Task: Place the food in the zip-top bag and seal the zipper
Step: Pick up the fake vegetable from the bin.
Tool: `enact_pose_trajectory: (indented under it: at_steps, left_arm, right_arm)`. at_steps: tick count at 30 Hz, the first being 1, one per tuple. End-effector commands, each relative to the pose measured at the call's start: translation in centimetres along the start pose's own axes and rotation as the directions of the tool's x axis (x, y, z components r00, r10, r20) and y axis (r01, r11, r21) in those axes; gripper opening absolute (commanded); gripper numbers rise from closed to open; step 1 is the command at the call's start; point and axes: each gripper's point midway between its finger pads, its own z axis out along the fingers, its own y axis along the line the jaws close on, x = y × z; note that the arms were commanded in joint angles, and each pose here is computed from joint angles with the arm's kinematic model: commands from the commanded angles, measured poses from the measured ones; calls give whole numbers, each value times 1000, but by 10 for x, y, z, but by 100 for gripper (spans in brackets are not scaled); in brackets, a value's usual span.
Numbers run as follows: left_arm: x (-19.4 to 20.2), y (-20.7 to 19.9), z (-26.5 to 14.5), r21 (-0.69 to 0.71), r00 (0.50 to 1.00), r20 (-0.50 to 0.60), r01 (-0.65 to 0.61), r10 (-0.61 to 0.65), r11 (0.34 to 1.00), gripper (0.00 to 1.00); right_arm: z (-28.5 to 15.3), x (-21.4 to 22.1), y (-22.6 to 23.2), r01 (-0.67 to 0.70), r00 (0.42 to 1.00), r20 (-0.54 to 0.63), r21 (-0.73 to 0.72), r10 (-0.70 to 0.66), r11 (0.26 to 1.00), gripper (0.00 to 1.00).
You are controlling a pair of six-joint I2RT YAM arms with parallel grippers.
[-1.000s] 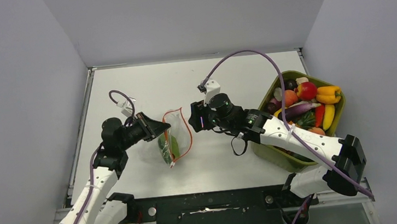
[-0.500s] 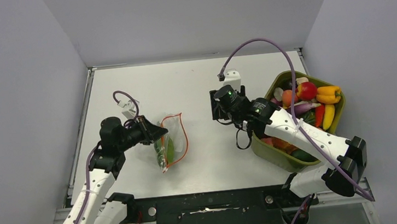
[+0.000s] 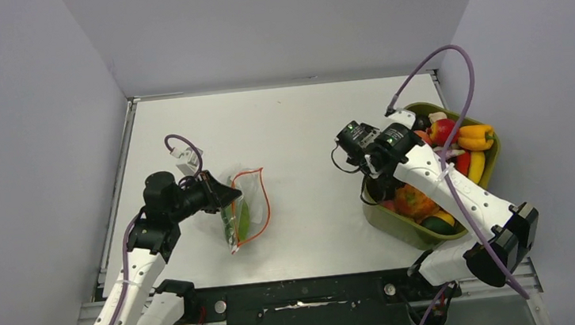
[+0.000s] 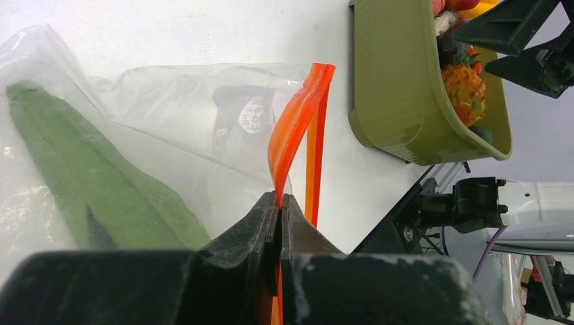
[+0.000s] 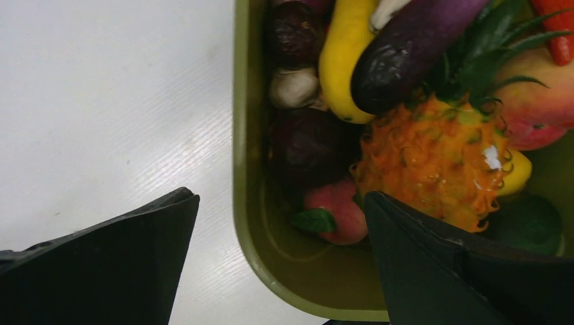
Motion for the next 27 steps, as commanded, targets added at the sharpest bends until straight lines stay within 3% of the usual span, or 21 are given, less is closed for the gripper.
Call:
enact_pose_trajectory:
  at_steps: [1, 8, 15, 23, 27]
  left_arm:
    - [-21, -17, -5, 39, 996, 53, -71, 69, 997, 0]
    - [-20, -17, -5, 39, 996, 53, -71, 69, 997, 0]
    - [-19, -16, -3, 43, 997, 46, -69, 67, 997, 0]
    - [-19, -18, -4, 52, 997, 47, -68, 66, 996, 0]
    - [-20, -17, -4, 45, 996, 55, -70, 67, 997, 0]
  right_arm:
    - [-2, -11, -39, -148, 989, 39, 106, 144, 983, 98]
    - [7, -16, -74, -230, 973, 70, 170, 221, 958, 98]
    - [14, -49, -84, -239, 954, 230, 191, 193, 952, 100]
    - [46, -69, -87, -311, 920, 301, 172, 251, 935, 75]
    - [65, -76, -85, -344, 909, 292, 127, 296, 930, 70]
